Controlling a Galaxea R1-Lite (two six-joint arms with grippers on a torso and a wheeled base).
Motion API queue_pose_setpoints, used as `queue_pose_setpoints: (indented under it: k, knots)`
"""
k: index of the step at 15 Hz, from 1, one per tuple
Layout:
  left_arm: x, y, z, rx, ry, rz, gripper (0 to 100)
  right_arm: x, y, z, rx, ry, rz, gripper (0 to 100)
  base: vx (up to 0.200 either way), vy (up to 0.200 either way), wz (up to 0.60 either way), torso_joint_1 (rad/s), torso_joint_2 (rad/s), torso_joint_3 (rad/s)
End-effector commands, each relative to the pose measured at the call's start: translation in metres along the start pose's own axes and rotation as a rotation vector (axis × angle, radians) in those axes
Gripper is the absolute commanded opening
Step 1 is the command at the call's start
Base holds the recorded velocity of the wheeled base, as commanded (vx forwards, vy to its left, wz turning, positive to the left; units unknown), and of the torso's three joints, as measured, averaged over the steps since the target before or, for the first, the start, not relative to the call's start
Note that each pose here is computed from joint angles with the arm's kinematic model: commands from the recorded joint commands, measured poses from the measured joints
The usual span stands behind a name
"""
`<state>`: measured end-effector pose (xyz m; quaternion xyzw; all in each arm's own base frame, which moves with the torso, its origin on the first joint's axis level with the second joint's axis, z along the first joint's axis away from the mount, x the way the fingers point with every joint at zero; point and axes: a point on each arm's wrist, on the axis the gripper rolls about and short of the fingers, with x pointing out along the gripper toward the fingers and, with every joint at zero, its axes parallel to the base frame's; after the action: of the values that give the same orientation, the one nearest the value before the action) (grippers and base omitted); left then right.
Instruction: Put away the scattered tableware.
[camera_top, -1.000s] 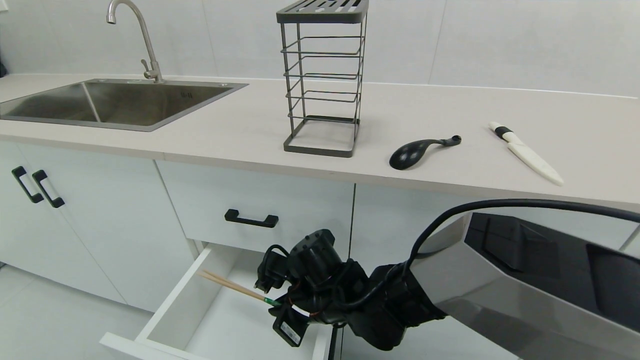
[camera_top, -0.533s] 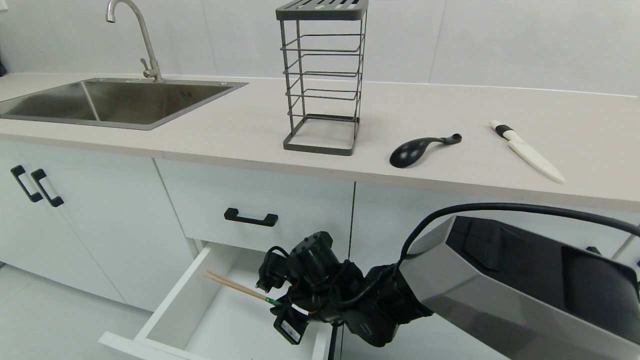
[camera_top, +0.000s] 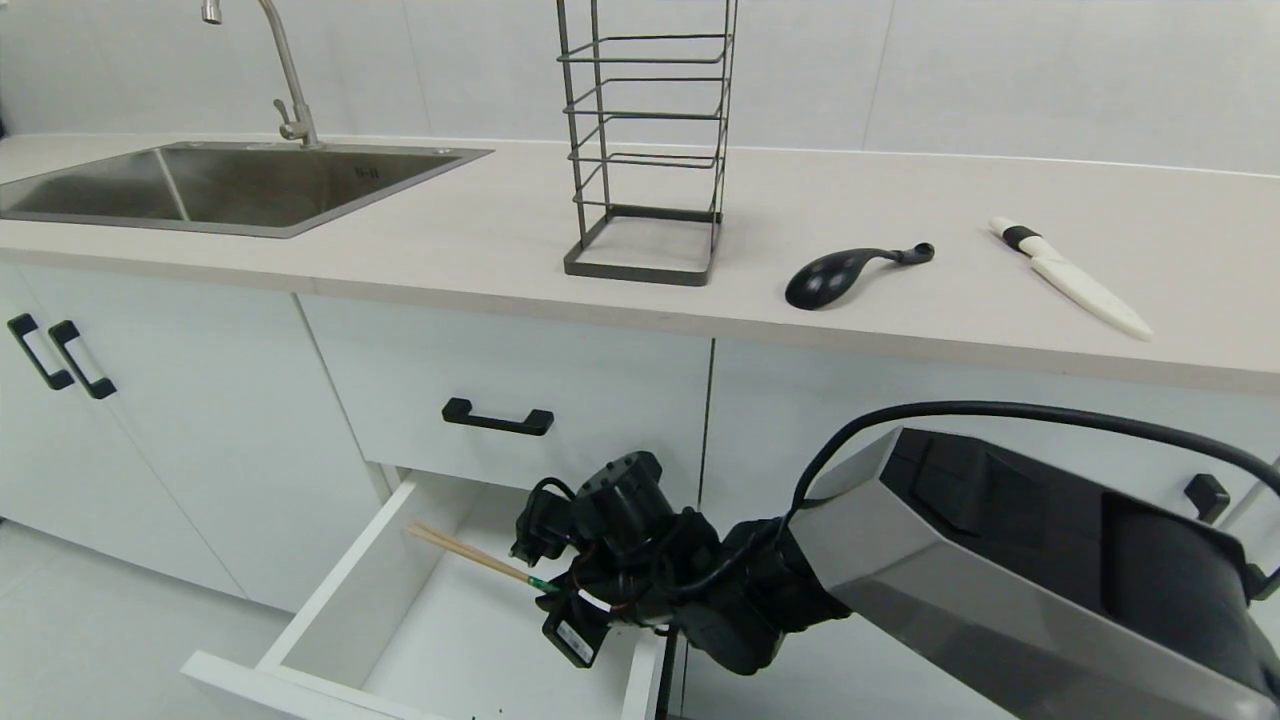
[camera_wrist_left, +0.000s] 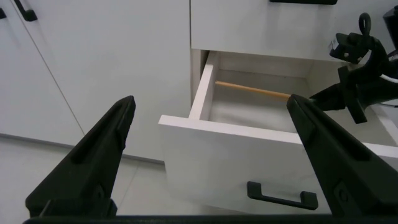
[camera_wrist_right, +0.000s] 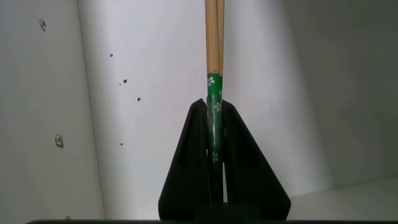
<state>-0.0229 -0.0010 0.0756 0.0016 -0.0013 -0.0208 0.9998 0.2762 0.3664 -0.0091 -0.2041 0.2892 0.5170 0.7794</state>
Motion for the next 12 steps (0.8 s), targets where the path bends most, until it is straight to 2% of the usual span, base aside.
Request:
queue_pose_setpoints:
  k: [1,7,12]
  knots:
    - [0.0,0.0,0.0,0.0,0.001,0.0,100,0.005,0.0,-0.002,0.0,0.008,0.003,0,0.0,0.0,0.0,0.0,0.0,0.0]
    - [0.0,0.0,0.0,0.0,0.001,0.0,100,0.015,0.004,-0.013,0.001,0.045,0.016,0,0.0,0.0,0.0,0.0,0.0,0.0]
    - [0.0,0.0,0.0,0.0,0.001,0.0,100,0.025,0.006,-0.007,-0.022,0.042,0.024,0,0.0,0.0,0.0,0.0,0.0,0.0]
